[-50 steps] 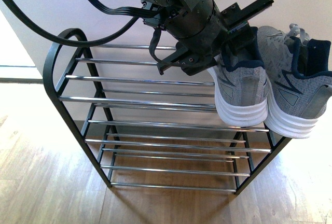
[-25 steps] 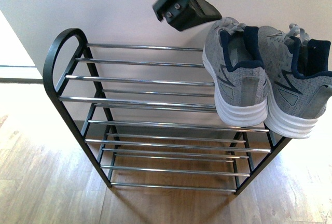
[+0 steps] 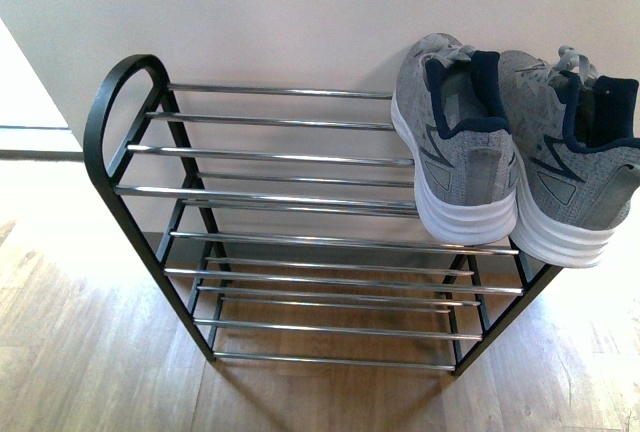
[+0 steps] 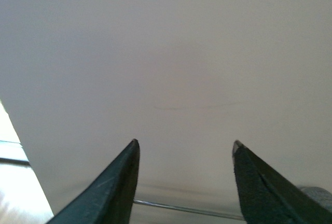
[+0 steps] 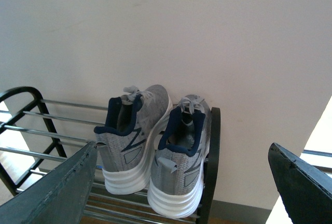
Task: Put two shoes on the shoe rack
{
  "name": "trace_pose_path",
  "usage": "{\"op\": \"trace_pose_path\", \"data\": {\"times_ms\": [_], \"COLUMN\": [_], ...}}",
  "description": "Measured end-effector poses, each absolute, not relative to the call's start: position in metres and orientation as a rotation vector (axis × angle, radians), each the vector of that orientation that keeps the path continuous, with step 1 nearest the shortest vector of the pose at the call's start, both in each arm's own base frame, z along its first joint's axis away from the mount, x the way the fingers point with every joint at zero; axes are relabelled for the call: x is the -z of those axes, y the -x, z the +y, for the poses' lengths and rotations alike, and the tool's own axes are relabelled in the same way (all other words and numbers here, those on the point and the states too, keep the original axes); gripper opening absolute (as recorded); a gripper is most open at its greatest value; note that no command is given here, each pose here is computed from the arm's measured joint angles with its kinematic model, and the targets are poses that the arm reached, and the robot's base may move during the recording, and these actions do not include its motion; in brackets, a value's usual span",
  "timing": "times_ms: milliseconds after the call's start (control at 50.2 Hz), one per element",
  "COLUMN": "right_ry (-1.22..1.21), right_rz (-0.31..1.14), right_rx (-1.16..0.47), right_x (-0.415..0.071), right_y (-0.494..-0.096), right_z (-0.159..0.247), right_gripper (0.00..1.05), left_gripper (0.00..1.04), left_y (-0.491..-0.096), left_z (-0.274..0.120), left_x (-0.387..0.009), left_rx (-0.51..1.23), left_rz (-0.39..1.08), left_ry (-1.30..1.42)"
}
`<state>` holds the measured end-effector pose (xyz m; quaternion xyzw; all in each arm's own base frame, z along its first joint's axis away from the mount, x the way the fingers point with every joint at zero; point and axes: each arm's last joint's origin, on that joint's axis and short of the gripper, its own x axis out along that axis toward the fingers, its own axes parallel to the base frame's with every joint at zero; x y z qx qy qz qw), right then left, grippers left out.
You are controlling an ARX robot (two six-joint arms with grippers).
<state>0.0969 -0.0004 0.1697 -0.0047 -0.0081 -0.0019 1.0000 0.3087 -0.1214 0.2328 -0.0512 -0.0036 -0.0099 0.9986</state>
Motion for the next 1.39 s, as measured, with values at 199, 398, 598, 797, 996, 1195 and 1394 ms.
{"op": "trace_pose_path", "data": {"times_ms": [199,398,598,797,996,1195,1394], "right_ry": [0.009,0.009,0.009,0.009,0.009,0.009,0.009], "right_rz": [-0.016,-0.017,-0.016,-0.016,-0.016,-0.017,-0.017], "right_rx": [0.004,0.004,0.004,0.004,0.004,0.004,0.004], "right_x": [-0.17,-0.17,-0.17,-0.17,-0.17,-0.17,-0.17], "right_y": [-0.097,-0.097,-0.097,-0.097,-0.097,-0.097,-0.097], "right_z": [0.0,0.0,0.0,0.0,0.0,0.0,0.0], "right_gripper": [0.95,0.95,0.95,0.95,0.95,0.95,0.95], "left_gripper": [0.18,0.01,0.01,0.01,0.01,0.01,0.01], "left_y": [-0.269,-0.228,-0.195,-0.172,-0.161,-0.148,-0.14], "left_z": [-0.079,-0.047,-0.027,-0.016,-0.009,-0.001,-0.001], "left_x": [-0.212,-0.194,-0.183,-0.176,-0.171,-0.163,-0.165], "left_rx": [0.002,0.005,0.006,0.004,0.019,0.003,0.003], "left_rz": [-0.006,0.009,0.007,0.01,0.001,0.016,0.008], "left_ry": [0.033,0.012,0.01,0.01,0.011,0.01,0.01]}}
